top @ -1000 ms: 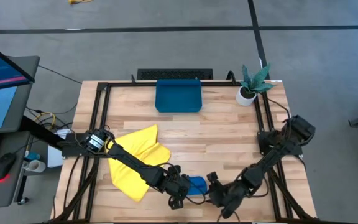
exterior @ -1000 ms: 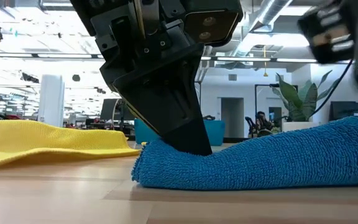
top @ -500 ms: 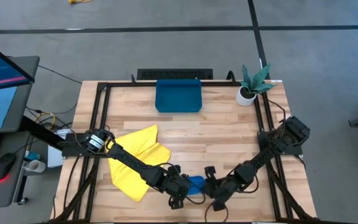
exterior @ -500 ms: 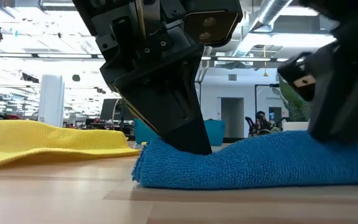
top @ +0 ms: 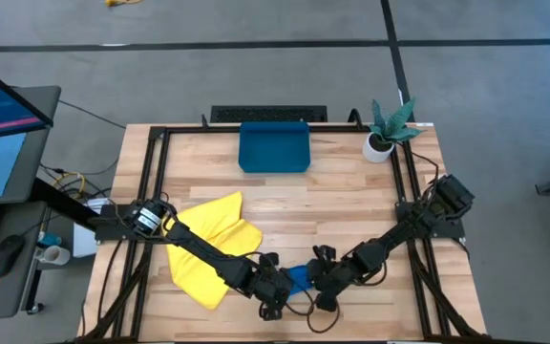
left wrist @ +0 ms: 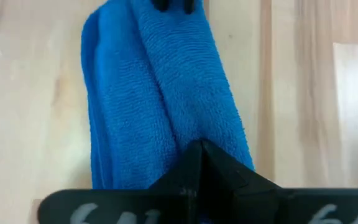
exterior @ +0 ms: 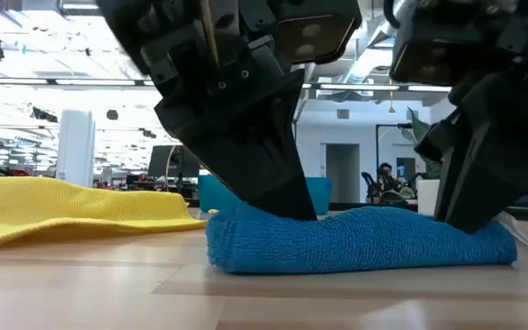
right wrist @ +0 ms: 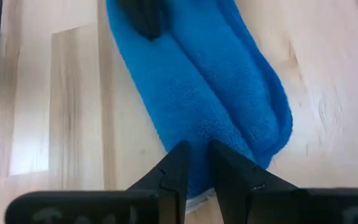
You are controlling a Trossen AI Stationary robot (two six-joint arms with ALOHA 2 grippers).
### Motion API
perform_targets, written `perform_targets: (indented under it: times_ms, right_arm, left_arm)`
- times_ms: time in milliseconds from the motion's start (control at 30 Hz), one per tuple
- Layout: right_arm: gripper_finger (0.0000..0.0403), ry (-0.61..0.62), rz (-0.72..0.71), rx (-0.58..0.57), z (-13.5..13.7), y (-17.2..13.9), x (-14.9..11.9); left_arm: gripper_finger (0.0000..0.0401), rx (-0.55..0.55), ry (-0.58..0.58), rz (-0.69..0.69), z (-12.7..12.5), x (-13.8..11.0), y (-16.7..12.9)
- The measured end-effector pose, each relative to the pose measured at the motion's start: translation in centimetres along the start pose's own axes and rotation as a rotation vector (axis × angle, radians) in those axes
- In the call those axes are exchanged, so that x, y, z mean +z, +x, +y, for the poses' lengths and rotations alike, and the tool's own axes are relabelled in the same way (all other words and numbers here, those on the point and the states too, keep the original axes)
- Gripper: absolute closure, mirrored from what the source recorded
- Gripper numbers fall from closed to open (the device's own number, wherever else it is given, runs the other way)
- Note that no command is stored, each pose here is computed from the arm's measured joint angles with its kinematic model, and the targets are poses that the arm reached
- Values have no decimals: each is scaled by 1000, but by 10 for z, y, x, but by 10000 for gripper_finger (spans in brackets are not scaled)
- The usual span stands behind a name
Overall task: Roll microfiber towels into tight, uniform cylinder then place into a basket
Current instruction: Roll the blue microfiber cloth
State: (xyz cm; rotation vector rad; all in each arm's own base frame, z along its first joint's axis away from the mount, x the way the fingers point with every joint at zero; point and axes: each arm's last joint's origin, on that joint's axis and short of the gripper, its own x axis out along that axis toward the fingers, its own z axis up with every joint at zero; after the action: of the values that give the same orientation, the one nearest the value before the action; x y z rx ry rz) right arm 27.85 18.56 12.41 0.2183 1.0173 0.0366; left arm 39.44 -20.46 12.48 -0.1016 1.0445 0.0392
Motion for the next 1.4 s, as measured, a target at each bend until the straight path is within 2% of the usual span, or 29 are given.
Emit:
perform_targets:
  times_ms: [233,433,667,833,967,1133,1400]
  right_arm:
    - [312,104,32,2,-10,2,6]
    - [312,212,31,-9,-14,3,8]
    - [312,302,27,-24,-19,4,10]
    - [312,317,24,-30,-21,5,11]
    - [312,316,22,-28,-21,5,11]
    - [312,316,22,-28,-21,5,11]
    - [312,309,18,-29,-19,5,10]
  left_arm:
    - [401,107,84,-24,-9,1,-8]
    - [401,253,167,0,-17,1,-24]
    - [401,391,335,-27,-37,-5,-45]
    - [401,411,424,-62,-49,-9,-52]
    - [396,350,437,-18,-48,-9,-51]
    - [353,289,415,23,-42,-4,-47]
    - [258,297,375,40,-28,-3,-36]
